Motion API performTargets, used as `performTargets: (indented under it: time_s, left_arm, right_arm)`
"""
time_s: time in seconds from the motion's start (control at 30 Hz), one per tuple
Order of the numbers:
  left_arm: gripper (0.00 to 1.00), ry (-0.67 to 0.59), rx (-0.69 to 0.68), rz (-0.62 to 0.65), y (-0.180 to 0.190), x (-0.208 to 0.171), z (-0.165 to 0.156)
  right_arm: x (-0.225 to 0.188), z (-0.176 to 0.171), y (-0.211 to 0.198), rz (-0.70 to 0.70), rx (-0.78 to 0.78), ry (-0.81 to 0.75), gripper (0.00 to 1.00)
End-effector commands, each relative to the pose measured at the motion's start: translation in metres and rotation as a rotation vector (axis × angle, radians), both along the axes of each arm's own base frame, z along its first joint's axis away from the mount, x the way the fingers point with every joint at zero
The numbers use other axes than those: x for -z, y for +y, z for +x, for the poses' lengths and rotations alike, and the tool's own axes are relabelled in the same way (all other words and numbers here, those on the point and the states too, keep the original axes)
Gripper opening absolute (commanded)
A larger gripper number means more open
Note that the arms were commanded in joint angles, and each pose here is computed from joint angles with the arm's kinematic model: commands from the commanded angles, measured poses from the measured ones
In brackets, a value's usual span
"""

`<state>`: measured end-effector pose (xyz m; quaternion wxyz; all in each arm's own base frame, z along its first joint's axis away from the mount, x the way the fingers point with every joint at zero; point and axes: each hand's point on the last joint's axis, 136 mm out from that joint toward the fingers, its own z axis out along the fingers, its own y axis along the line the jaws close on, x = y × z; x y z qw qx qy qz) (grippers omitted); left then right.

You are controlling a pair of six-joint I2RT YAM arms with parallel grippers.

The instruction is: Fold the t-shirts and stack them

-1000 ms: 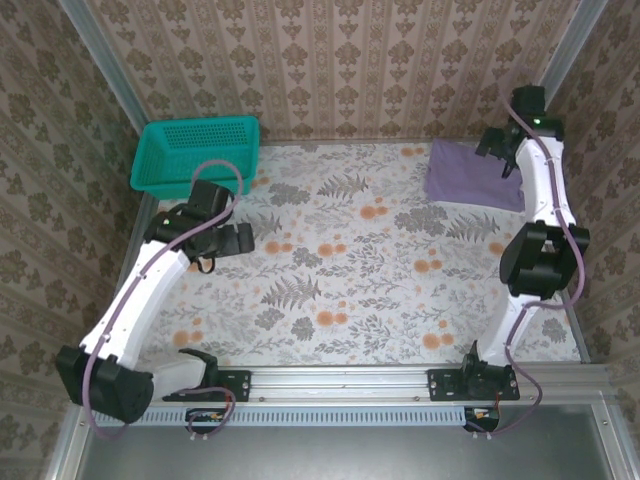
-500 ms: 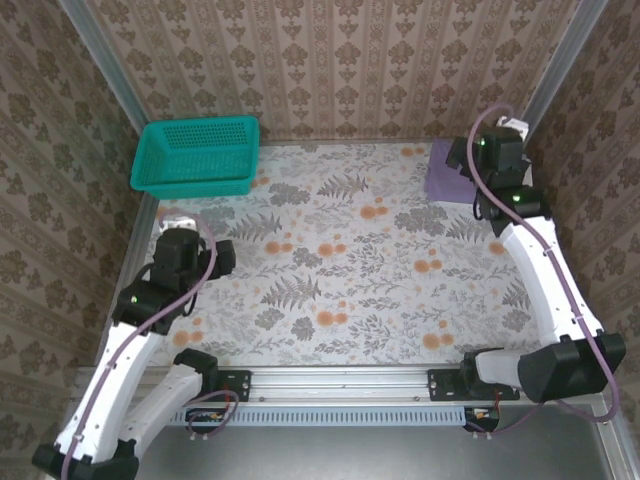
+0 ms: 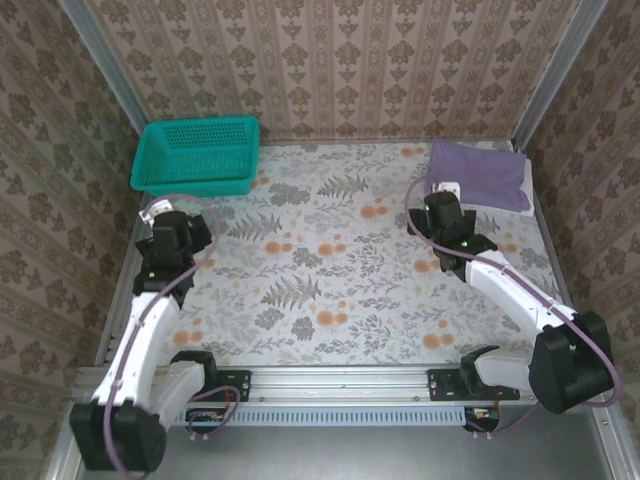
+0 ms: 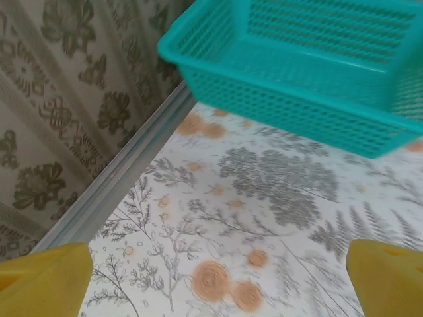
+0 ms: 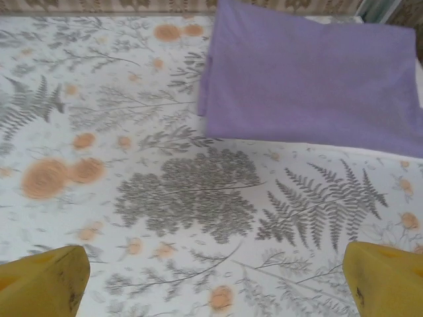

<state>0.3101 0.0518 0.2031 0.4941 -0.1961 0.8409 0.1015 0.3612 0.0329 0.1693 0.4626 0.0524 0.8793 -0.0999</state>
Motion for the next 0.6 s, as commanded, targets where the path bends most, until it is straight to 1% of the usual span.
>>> performTargets:
  time_s: [0.0, 0.03, 0.07, 0.1, 0.17, 0.2, 0.27, 0.3, 0.33, 0.4, 0.43, 0.57]
  left_arm:
    - [1.0, -0.089, 0.013, 0.002, 0.012, 0.011, 0.02]
    - [1.0, -0.07, 0.003, 0.022, 0.017, 0.022, 0.02]
    - [1.0, -0.047, -0.013, 0.038, 0.022, 0.031, 0.018]
    - [1.0, -0.031, -0.02, 0.042, 0.023, 0.038, 0.015]
    - [1.0, -0.036, 0.054, 0.049, 0.01, 0.048, 0.009]
    - [1.0, -0.041, 0.068, 0.071, 0.007, 0.051, 0.005]
    - [1.0, -0.068, 0.086, 0.123, 0.006, 0.057, 0.0]
    - [1.0, -0.08, 0.126, 0.155, 0.003, 0.06, 0.0]
    - [1.0, -0.079, 0.157, 0.172, -0.001, 0.067, -0.001]
    - [1.0, -0.089, 0.138, 0.141, 0.002, 0.079, -0.002]
    - [1.0, -0.103, 0.153, 0.136, 0.0, 0.08, 0.002]
    - [1.0, -0.116, 0.253, 0.124, -0.011, 0.081, 0.03]
  right_arm:
    - [-0.011, -0.001, -0.006, -0.105, -0.057, -0.177, 1.0]
    - [-0.006, -0.005, -0.007, -0.127, -0.081, -0.218, 1.0]
    - [-0.002, -0.009, -0.012, -0.124, -0.075, -0.242, 1.0]
    - [0.004, -0.013, -0.02, -0.096, -0.038, -0.232, 1.0]
    - [0.028, -0.023, -0.043, -0.013, 0.052, -0.135, 0.99]
    - [0.038, -0.026, -0.047, 0.014, 0.069, -0.106, 0.99]
    - [0.053, -0.031, -0.051, 0.036, 0.063, -0.076, 1.0]
    - [0.06, -0.032, -0.047, 0.044, 0.02, -0.073, 1.0]
    - [0.061, -0.03, -0.044, 0.053, -0.006, -0.08, 1.0]
    - [0.06, -0.025, -0.042, 0.043, -0.031, -0.09, 0.99]
    - [0.058, -0.02, -0.043, 0.042, -0.035, -0.106, 0.99]
    - [0.056, 0.003, -0.043, 0.045, -0.059, -0.136, 1.0]
